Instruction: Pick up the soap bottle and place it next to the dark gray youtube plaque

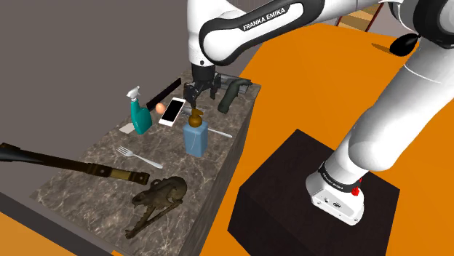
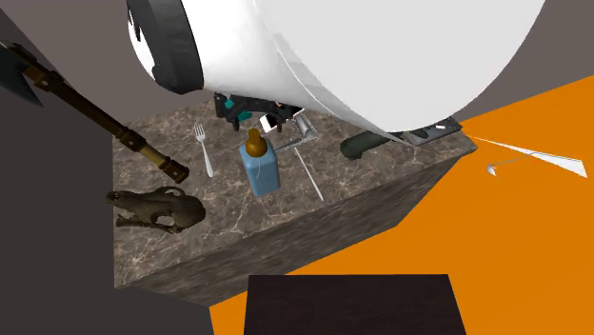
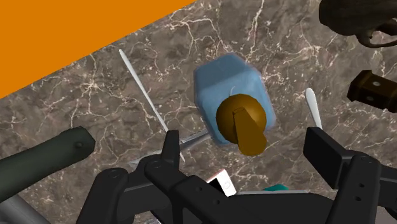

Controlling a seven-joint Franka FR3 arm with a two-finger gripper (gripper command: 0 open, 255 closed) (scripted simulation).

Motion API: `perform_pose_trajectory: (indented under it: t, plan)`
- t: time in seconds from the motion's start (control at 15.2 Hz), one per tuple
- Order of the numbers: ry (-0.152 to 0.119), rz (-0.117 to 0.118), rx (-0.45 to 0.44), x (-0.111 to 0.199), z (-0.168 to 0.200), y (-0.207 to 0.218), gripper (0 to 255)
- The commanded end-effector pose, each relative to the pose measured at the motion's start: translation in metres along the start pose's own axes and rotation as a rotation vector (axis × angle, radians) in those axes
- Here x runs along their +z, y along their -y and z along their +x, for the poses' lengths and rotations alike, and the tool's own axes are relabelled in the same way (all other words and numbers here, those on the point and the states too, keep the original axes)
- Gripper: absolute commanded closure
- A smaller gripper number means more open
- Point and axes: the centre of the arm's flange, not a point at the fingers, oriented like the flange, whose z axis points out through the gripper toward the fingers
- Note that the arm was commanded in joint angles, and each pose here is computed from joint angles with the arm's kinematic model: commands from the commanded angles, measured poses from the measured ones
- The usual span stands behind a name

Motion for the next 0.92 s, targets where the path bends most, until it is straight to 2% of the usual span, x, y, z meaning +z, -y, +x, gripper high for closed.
perform_pose_trajectory:
  t: [0.0,0.07,0.59,0.86]
  plan:
    - [-0.009,0.002,0.006,0.016,0.015,0.011,0]
    - [-0.013,0.003,0.008,0.023,0.024,0.018,0]
    - [-0.014,0.003,0.009,0.063,0.025,0.018,0]
    - [-0.014,0.003,0.009,0.063,0.025,0.018,0]
